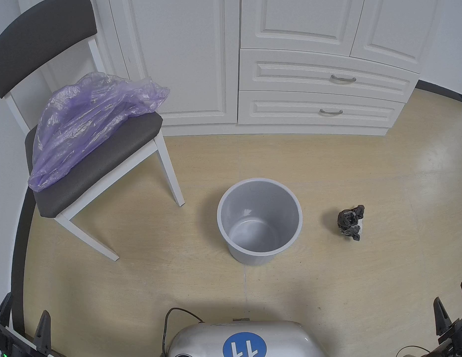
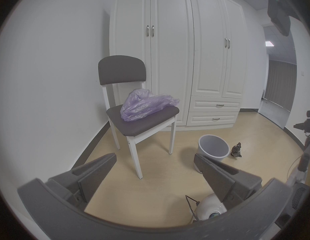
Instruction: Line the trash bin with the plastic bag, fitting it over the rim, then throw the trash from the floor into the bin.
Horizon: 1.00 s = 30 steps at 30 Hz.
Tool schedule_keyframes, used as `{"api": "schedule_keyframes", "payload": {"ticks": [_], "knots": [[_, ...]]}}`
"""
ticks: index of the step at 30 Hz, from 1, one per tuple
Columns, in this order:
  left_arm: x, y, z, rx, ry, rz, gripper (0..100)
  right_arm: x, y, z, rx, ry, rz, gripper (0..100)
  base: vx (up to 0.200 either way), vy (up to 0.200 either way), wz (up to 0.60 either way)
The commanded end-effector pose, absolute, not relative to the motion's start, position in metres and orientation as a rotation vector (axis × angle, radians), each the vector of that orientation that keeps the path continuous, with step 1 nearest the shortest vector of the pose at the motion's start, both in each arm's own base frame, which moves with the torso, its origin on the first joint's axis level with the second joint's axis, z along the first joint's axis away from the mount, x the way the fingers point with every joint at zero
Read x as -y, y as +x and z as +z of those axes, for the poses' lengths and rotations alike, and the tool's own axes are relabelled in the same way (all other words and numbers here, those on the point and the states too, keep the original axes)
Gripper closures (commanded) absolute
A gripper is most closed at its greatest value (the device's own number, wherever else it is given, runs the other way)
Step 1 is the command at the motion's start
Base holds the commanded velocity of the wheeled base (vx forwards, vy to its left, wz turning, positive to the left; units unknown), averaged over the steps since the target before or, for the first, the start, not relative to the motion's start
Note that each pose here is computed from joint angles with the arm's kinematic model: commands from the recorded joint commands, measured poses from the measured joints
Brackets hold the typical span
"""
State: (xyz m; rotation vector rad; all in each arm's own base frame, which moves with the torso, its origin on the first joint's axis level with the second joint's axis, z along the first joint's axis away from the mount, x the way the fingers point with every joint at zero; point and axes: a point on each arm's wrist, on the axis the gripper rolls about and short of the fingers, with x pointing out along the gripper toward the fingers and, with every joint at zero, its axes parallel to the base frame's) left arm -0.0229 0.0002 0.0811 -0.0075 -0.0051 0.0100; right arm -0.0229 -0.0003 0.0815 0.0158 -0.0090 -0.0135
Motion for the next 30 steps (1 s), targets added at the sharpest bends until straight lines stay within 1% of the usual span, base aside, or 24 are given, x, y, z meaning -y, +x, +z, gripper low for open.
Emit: {"api": "schedule_keyframes", "payload": {"ticks": [1,30], "knots": [[-0.0002,-0.0227,0.076,0.003,-0.008,0.011,0,0.0003,-0.0228,0.0763,0.008,0.015,-0.012,0,0.0,0.0,0.0],[-0.0001,-0.0228,0.0758,0.003,0.003,0.005,0,0.0003,-0.0228,0.0763,0.008,0.015,-0.014,0,0.0,0.0,0.0]]}}
